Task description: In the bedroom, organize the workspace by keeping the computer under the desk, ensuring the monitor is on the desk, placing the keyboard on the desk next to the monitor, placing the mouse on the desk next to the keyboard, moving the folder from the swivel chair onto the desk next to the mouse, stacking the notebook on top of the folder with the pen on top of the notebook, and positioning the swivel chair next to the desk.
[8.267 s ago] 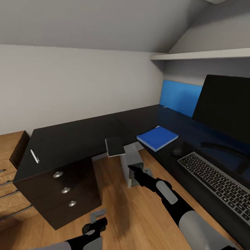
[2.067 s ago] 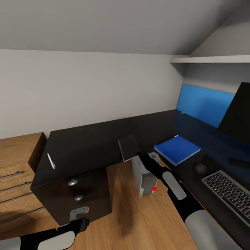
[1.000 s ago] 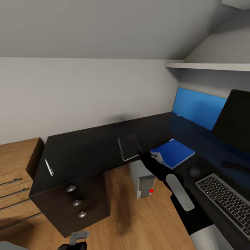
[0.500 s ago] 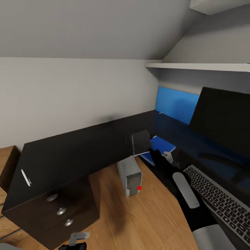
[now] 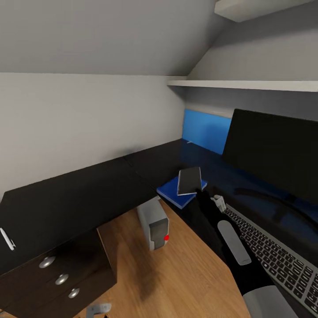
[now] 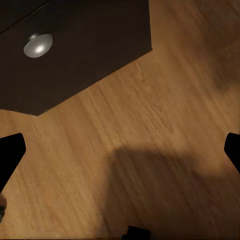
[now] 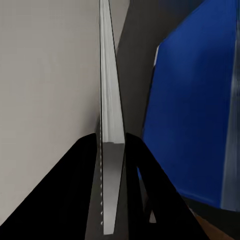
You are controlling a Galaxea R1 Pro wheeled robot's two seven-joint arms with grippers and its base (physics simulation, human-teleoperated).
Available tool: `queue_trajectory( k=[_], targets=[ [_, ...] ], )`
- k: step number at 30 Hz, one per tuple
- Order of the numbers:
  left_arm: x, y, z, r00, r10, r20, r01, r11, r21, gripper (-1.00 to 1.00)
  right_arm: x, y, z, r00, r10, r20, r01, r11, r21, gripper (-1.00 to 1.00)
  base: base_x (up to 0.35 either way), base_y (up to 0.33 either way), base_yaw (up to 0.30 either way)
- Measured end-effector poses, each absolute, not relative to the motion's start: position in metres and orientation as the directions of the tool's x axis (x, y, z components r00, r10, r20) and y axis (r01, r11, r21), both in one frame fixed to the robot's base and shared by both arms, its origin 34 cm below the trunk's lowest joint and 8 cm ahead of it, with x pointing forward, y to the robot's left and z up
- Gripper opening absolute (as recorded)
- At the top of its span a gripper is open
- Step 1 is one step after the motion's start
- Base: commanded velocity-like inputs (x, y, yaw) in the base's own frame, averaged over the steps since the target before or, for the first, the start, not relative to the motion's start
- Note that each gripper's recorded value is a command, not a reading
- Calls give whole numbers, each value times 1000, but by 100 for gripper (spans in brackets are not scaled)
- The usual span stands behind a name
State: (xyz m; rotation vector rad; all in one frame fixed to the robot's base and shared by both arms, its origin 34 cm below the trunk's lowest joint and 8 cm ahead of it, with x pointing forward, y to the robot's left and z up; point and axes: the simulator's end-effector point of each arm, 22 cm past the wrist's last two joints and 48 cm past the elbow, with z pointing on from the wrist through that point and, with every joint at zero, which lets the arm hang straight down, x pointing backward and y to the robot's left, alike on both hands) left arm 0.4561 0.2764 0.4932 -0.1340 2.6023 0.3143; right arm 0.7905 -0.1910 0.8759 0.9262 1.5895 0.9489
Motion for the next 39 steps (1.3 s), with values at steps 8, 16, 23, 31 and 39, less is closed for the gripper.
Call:
queue_trajectory(
  k=[8,16,23,31,39],
  targets=[
    [426,278,486,-857,-64,-511,-182,966,183,100,789,-168,878,-195,925,-327,107,351,930,-100,0,0,-6],
    [427,281,494,-803,-44,-594,-175,971,165,100,787,-157,878,-205,929,-307,106,333,937,-100,0,0,0],
    [424,258,493,-802,-32,-596,-144,979,142,100,783,-165,853,-198,937,-288,165,322,932,-100,0,0,0],
    [424,243,493,-803,-36,-595,-136,983,123,100,781,-157,848,-227,921,-316,161,355,921,-100,0,0,0],
    [423,243,493,-803,-36,-595,-135,983,123,100,781,-158,848,-226,921,-318,161,357,920,-100,117,0,0]
  ],
)
